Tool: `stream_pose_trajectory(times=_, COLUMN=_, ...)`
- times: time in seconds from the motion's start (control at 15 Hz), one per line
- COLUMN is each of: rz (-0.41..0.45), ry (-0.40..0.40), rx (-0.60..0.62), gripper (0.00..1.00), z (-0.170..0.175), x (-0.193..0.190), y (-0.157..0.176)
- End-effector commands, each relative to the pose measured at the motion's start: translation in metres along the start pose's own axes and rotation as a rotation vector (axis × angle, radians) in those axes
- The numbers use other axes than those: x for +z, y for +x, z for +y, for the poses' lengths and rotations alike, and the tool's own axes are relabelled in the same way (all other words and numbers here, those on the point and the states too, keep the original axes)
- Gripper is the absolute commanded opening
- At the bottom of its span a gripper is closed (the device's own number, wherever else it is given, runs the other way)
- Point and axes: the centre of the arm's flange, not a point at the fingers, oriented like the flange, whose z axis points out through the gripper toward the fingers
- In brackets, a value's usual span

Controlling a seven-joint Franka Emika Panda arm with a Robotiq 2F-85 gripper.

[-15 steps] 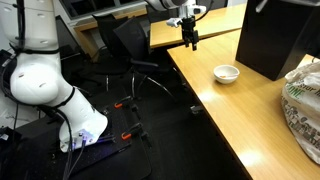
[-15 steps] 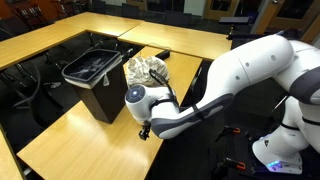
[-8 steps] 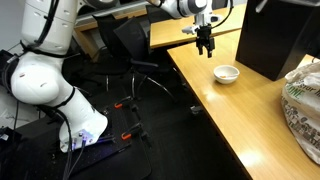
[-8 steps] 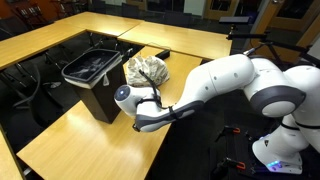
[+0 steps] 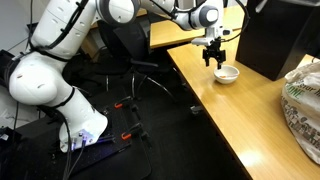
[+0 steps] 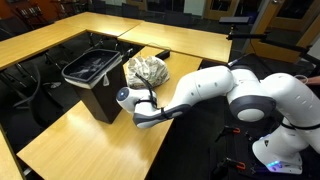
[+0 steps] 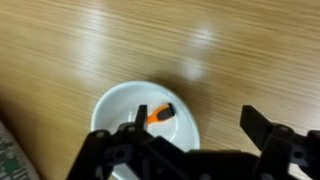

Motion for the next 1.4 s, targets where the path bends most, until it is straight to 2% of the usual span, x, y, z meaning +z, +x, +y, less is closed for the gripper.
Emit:
stream_pose_trajectory(times=0.0, rz=-0.024, ry=0.001, rx=-0.033, gripper=0.75, z=0.004, x=0.019, y=0.028)
stream_pose_trajectory(times=0.07, rz=-0.028, ry=0.000, rx=-0.038, gripper=0.74, z=0.005, x=0.026, y=0.031)
stream_pose_trajectory(times=0.27, rz=-0.016, ry=0.004, rx=-0.052, gripper=0.51, z=0.005, x=0.034, y=0.032)
stream_pose_trajectory(times=0.6, rz=0.023, ry=0.006, rx=-0.030, gripper=0.12, z=0.014, x=0.017, y=0.026)
stream_pose_trajectory(times=0.73, rz=0.027, ry=0.010, rx=-0.026, gripper=0.01, z=0.015, x=0.014, y=0.025)
stream_pose_trajectory(times=1.07, rz=0.050, ry=0.043, rx=-0.048, gripper=0.03, z=-0.007, x=0.002, y=0.008)
stream_pose_trajectory(times=1.33, rz=0.070, ry=0.103, rx=-0.095, gripper=0.03, z=-0.051, x=-0.028, y=-0.015)
